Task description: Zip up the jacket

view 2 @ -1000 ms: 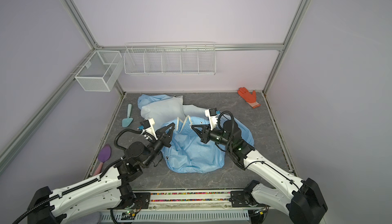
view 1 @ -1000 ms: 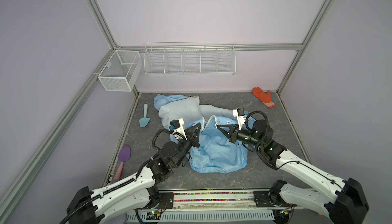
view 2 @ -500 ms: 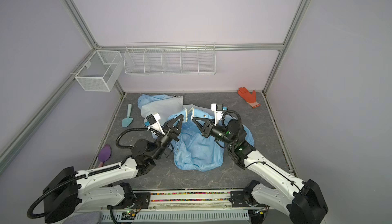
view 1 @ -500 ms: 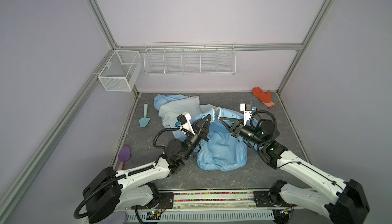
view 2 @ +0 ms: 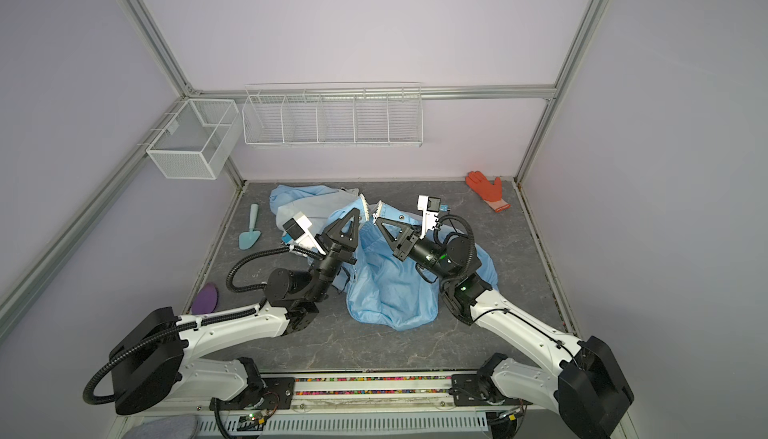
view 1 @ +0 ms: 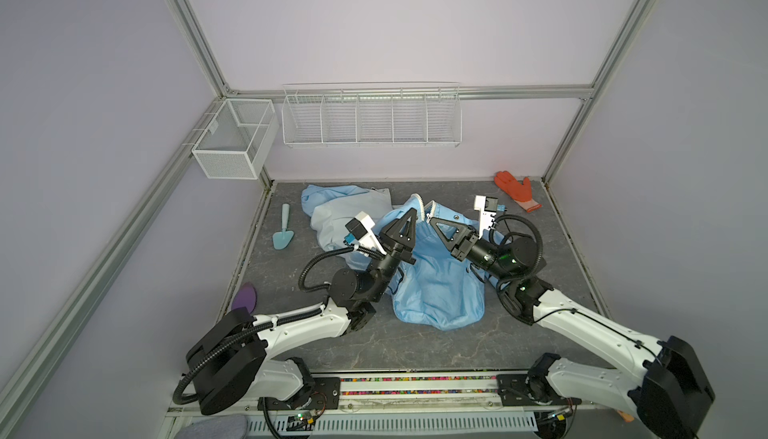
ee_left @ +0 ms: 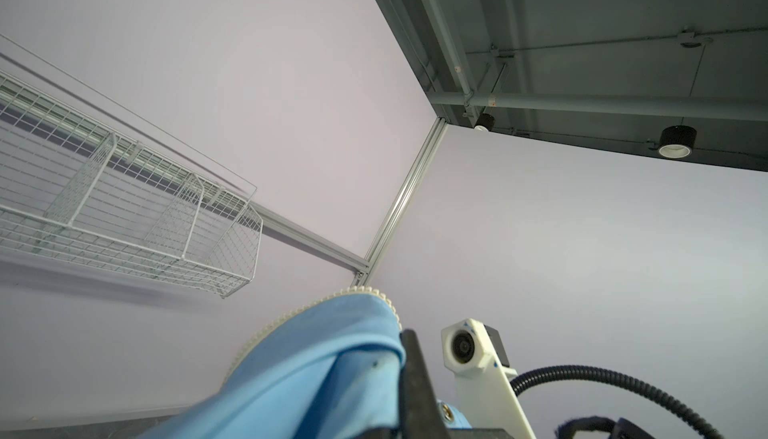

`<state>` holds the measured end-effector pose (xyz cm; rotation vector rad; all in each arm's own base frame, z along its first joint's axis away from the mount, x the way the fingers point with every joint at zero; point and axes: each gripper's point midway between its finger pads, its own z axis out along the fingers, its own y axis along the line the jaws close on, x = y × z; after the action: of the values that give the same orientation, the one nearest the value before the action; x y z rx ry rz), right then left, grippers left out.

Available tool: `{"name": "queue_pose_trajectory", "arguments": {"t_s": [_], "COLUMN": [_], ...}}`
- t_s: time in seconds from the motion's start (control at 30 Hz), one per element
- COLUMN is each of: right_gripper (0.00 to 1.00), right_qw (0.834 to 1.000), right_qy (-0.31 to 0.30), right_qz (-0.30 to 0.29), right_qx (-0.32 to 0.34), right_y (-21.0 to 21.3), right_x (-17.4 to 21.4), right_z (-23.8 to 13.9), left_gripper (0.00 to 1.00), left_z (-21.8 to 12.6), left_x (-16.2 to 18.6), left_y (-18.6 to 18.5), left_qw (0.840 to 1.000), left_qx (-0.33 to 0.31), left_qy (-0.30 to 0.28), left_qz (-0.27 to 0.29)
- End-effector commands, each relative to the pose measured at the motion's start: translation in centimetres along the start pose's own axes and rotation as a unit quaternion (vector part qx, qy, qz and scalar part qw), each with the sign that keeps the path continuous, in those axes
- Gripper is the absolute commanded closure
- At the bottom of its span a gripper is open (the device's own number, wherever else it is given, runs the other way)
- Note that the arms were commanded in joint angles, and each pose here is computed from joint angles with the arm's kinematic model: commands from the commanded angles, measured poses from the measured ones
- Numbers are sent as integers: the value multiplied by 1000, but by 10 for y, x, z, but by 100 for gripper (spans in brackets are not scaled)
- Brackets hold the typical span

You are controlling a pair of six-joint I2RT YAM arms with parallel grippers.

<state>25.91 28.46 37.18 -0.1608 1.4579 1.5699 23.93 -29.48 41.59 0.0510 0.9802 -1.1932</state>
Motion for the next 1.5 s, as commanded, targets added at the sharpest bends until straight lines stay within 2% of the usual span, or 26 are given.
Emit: {"name": "queue_pose_trajectory", "arguments": {"t_s": [0.0,0.9,1.47], "right_gripper": [93,93,93], "right_qw": [999,997,997], "right_qy": [-32,-42,-50], "right_qz": [-7,-21,-29], "right_qx": [-42,-61,-54], "right_y": [26,47,47], "right_x": [-15,-12,-15], "right_z": [-1,-3,-4], "left_gripper": [100,100,100], "left_z": [9,14,16], "left_x": [-22,-33,-21], "left_y": [-12,-7,-17], "left_qw": [999,998,998], "left_qx": [20,-2,33], "left_qy": [-44,-66,-44], "left_qz": [14,-17,-34]}}
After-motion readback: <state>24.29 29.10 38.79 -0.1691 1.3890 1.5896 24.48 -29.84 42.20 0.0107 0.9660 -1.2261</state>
